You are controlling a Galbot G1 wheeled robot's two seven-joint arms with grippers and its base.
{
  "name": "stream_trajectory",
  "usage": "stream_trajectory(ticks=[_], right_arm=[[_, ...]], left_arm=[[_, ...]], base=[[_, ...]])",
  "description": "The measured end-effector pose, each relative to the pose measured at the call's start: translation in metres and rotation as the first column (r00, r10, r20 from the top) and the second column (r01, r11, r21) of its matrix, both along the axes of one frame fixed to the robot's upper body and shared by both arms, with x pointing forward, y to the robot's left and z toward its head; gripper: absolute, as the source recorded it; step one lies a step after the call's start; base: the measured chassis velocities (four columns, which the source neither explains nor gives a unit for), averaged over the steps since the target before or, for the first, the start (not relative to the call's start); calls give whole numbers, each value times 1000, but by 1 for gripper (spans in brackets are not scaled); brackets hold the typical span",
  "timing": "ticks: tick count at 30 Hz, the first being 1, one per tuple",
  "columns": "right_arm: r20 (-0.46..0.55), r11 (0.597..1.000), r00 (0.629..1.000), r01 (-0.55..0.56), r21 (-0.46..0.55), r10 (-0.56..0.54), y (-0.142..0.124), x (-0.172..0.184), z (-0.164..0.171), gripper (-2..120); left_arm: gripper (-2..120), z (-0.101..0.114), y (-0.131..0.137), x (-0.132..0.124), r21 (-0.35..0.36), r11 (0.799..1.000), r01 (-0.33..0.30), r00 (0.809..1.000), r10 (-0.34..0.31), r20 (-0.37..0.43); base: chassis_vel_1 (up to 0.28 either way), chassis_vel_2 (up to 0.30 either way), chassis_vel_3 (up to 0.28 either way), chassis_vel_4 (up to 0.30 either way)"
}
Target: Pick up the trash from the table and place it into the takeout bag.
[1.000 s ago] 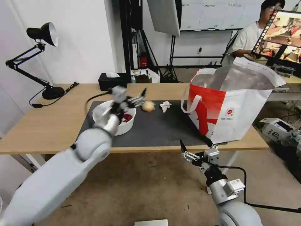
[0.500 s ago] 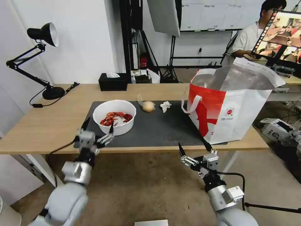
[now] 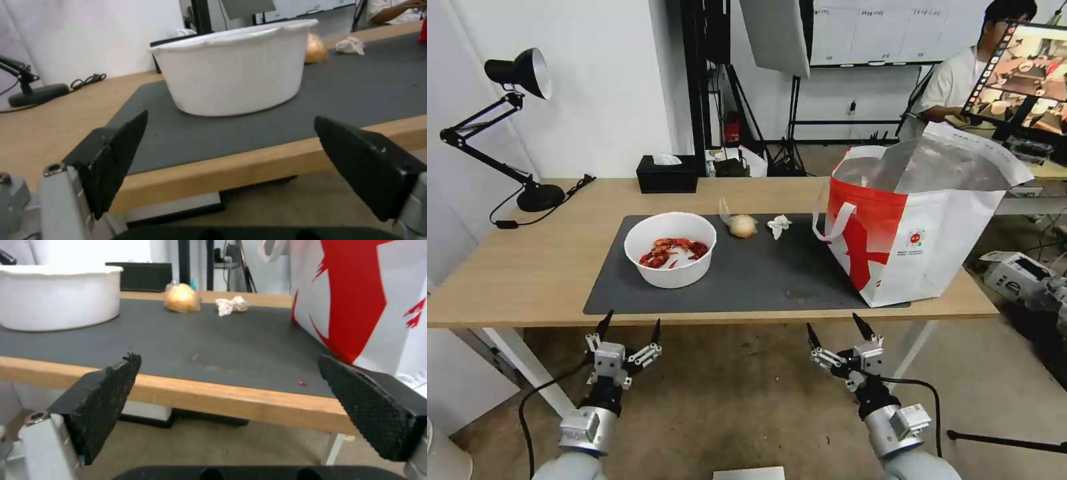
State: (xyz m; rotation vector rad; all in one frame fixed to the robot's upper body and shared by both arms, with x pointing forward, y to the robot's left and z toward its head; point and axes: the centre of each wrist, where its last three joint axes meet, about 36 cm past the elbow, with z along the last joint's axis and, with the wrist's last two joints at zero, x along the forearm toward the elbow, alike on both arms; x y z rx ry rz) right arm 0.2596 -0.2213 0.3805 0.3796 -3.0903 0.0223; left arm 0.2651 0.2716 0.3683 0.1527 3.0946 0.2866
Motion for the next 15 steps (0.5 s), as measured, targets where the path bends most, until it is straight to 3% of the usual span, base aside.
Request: stream_trajectory(ticks=[15], right_arm=[[3,999,999,-37,-6,37,4,5,5,100]], left_arm=[[100,-5,-1,-2,-4,1000,2,1000,-2,-10]], base=[[0,0,0,0]])
